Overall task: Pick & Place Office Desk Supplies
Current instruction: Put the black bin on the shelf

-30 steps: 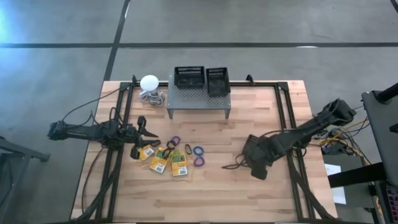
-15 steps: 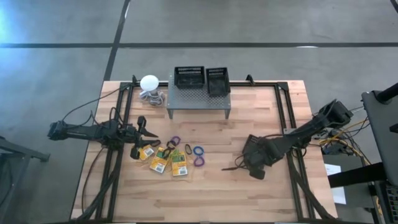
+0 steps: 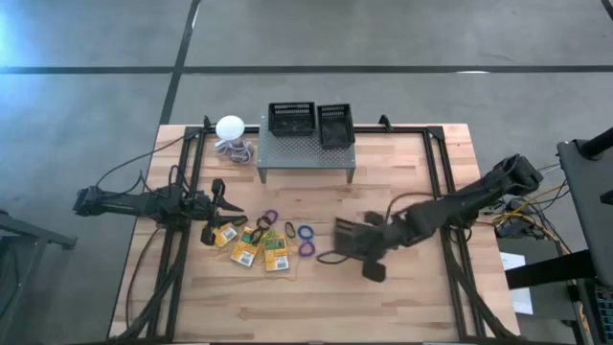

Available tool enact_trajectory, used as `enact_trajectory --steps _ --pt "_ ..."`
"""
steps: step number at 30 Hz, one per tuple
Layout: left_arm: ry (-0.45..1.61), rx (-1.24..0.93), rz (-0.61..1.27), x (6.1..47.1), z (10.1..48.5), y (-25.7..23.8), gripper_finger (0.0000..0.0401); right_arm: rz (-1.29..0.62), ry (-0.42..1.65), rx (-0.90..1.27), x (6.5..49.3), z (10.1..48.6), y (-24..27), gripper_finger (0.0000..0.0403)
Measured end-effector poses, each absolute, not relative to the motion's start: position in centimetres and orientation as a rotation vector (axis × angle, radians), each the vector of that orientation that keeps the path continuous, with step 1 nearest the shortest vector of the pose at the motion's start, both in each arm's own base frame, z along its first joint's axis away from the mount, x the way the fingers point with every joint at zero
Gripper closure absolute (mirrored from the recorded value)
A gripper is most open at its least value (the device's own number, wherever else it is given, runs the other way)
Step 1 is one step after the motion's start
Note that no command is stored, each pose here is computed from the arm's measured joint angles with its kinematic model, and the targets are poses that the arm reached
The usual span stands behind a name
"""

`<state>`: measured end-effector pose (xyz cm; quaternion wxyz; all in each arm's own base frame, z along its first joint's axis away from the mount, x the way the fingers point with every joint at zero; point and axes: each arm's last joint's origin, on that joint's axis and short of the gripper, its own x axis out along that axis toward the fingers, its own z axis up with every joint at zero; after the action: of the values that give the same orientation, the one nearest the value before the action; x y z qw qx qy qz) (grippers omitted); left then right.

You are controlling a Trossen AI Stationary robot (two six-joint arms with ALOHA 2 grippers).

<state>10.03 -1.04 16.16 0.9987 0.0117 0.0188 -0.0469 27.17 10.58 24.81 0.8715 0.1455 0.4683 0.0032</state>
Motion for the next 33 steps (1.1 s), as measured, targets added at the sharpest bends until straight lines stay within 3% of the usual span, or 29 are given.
enact_trajectory --steps 7,11,21,33 --pt "0.038 0.024 -0.094 10.0 16.2 -1.0 0.0306 0.163 0.502 0.147 32.2 31.9 7.6 0.0391" --pt "0.037 0.023 -0.094 10.0 16.2 -1.0 0.0306 0.199 0.383 0.010 35.6 34.0 5.5 0.0391" --pt "0.057 0.024 -0.094 10.1 16.0 -1.1 0.0306 0.087 0.608 -0.219 44.2 34.0 -1.8 0.0391" --pt "0.070 0.025 -0.094 10.2 15.9 -1.1 0.0306 -0.032 0.971 -0.193 46.9 31.6 -8.2 0.0390"
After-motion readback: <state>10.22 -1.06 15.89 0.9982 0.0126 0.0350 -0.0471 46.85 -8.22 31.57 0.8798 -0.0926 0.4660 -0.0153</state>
